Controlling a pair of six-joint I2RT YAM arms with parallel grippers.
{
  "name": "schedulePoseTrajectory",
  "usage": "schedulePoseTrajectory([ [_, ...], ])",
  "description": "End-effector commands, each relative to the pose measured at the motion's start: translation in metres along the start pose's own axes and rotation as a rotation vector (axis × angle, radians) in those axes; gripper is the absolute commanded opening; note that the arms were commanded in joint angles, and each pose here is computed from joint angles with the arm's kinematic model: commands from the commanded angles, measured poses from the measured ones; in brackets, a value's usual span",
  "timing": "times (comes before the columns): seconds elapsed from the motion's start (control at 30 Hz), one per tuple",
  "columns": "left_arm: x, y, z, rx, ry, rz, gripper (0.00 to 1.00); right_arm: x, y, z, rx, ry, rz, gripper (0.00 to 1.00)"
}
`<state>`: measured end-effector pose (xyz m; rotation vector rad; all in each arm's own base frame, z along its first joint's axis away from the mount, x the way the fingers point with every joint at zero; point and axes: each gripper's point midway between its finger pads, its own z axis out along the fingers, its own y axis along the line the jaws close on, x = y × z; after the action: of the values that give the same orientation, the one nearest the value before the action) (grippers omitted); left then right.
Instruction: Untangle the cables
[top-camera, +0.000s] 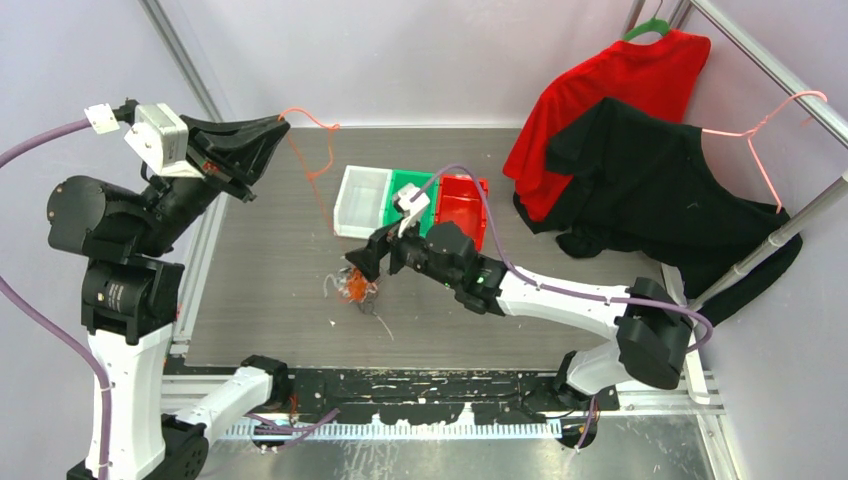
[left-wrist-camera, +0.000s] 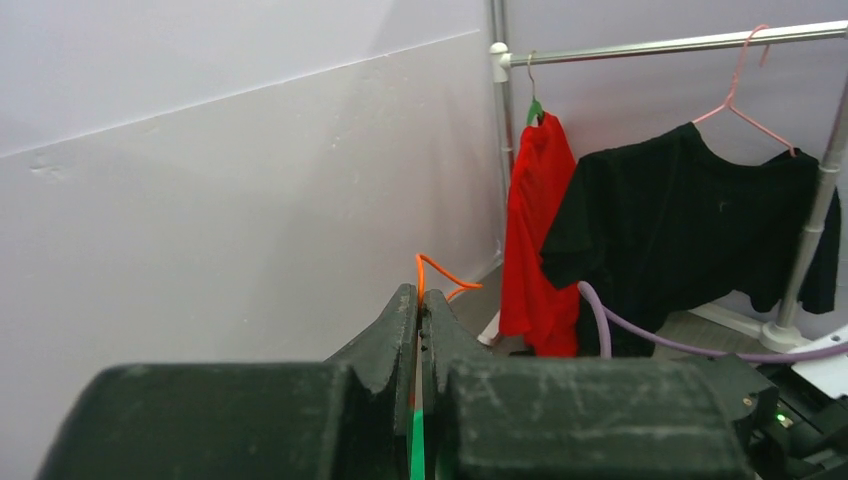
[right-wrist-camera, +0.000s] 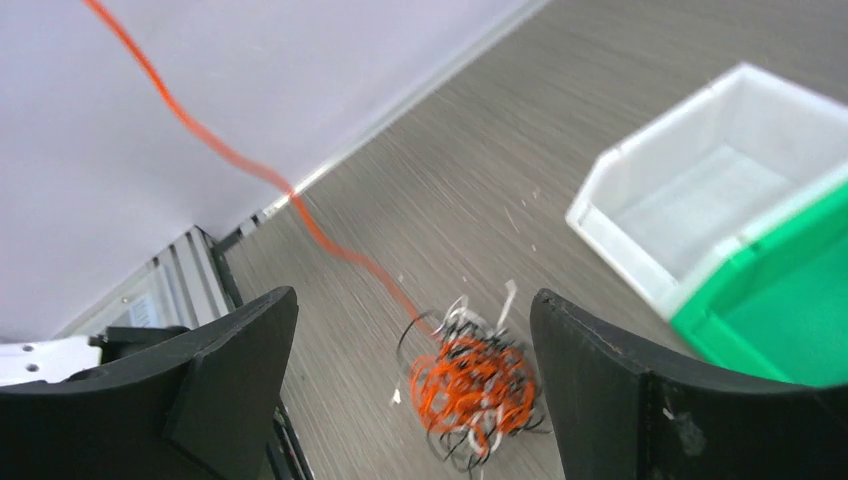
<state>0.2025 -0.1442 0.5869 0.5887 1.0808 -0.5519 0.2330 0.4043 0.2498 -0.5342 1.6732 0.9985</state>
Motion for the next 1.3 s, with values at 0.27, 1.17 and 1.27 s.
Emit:
schedulePoseTrajectory([
  [0.27, -0.007, -0.019, -0.001, 0.093, -0.020, -0.028, 0.03, -0.017, 0.065, 0.032, -0.290, -0.003, 0.015, 0.82],
  [1.17, -0.010, -0.034, -0.003, 0.164, -0.018, -0.090, 0.02, -0.002, 0.038, 0.052, -0.157, -0.041, -0.001, 0.68],
  [1.27, -0.012, -0.035, -0.003, 0.172, -0.020, -0.094, 0.02, 0.007, 0.040, 0.064, -0.167, -0.018, 0.016, 0.61],
])
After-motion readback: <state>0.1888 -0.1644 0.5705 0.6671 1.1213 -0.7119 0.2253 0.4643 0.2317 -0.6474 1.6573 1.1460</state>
